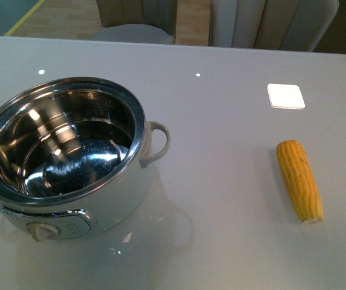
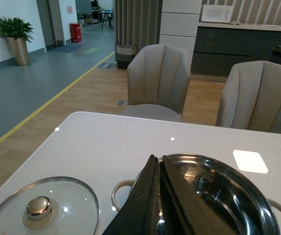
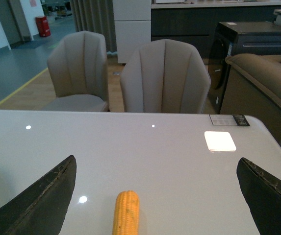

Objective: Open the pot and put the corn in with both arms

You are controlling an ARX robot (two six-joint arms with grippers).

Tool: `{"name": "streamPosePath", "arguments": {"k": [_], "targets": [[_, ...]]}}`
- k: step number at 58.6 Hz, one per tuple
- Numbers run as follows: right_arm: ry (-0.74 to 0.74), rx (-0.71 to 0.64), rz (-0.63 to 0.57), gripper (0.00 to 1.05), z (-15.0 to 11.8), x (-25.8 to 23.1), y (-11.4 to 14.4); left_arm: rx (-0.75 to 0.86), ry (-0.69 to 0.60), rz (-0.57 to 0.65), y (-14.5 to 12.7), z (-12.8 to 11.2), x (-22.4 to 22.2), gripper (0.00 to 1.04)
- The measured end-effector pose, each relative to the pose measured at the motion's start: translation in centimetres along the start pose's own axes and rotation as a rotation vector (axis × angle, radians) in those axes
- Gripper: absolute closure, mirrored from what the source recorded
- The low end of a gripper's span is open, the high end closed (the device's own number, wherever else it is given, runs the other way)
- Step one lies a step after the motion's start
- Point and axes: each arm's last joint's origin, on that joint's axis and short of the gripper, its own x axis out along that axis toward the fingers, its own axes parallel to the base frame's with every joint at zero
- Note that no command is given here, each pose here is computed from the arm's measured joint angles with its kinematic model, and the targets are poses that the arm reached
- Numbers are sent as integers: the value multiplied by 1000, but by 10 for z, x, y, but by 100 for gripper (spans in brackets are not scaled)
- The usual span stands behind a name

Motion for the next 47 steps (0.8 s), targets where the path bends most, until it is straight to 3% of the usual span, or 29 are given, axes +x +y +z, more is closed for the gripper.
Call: {"name": "streamPosePath", "arguments": {"k": [8, 26, 34, 41, 47], "targets": [[0, 0, 0, 9, 0, 0, 0, 0, 0, 0, 0, 0, 0, 58], [0, 0, 0, 9, 0, 0, 0, 1, 0, 0, 0, 0, 0, 6], [18, -7, -20, 9, -1, 0, 0, 2, 0, 0, 0, 0, 0, 7], [381, -129, -278, 9, -7, 4, 0, 2, 0, 0, 0, 0, 0, 7], [466, -171, -332, 9, -12, 13, 0, 2, 0, 0, 0, 0, 0, 7]]}}
